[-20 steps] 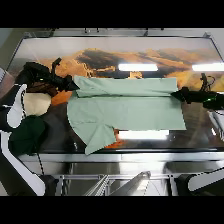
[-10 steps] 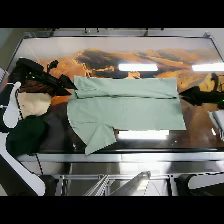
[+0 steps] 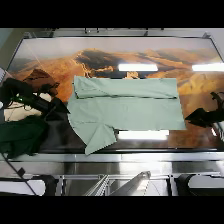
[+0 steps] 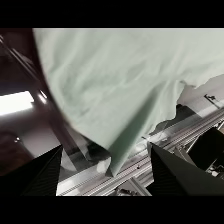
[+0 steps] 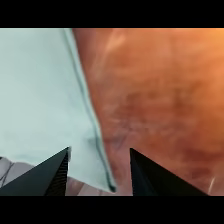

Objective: Fold the shirts.

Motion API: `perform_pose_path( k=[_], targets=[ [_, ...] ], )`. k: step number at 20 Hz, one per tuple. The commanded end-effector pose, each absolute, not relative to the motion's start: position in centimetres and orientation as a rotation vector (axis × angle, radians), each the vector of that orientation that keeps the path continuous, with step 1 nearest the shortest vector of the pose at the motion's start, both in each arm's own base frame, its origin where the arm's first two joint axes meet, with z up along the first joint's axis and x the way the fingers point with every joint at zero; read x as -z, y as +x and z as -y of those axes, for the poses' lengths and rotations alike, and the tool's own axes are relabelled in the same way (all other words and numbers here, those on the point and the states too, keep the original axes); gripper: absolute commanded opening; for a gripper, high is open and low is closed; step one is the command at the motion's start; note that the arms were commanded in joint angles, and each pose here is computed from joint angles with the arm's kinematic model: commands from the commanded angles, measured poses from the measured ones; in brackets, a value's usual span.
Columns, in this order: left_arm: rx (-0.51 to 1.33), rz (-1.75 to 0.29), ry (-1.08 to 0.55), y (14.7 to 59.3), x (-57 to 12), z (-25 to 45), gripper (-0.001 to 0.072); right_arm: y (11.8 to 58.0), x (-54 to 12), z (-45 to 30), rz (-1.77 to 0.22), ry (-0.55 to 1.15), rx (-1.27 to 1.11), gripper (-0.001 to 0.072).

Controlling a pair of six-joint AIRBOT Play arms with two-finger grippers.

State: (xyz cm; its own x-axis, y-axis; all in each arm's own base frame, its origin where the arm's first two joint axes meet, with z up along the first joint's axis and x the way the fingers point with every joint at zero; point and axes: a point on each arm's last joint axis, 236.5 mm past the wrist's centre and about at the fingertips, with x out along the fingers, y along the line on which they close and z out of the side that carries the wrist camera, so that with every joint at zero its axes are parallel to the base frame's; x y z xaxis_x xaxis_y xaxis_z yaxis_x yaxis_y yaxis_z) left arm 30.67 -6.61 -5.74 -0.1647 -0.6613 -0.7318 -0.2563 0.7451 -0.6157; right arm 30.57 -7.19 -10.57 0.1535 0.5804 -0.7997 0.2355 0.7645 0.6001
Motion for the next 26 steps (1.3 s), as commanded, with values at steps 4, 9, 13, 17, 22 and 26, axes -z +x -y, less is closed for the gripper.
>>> perform_pose_path(
  k=[4, 9, 13, 17, 22, 26],
  targets=[
    [0.256, -1.642, -0.765, 24.9, 8.1, 6.8, 0.0568, 30.0, 12.5, 2.3, -1.479, 0.704, -0.401, 0.0378],
    [0.224, -1.587, -0.823, 24.3, 10.7, 10.3, 0.0475, 30.4, 11.6, 0.5, -1.468, 0.722, -0.467, 0.0018],
    [0.242, -1.615, -0.899, 25.1, 12.9, 13.6, 0.0461, 30.4, 11.3, 0.2, -1.468, 0.735, -0.480, 0.0018],
    [0.318, -1.649, -0.833, 26.1, 13.3, 16.5, 0.0267, 29.7, 10.8, -0.3, -1.486, 0.748, -0.512, 0.0018],
    [0.505, -1.673, -0.742, 24.1, 9.7, 16.7, 0.0021, 29.4, 8.5, 1.4, -1.454, 0.792, -0.475, 0.0017],
    [0.486, -1.680, -0.775, 21.2, 6.6, 13.6, 0.0021, 28.9, 6.3, 6.0, -1.353, 0.845, -0.336, 0.0017]
  ],
)
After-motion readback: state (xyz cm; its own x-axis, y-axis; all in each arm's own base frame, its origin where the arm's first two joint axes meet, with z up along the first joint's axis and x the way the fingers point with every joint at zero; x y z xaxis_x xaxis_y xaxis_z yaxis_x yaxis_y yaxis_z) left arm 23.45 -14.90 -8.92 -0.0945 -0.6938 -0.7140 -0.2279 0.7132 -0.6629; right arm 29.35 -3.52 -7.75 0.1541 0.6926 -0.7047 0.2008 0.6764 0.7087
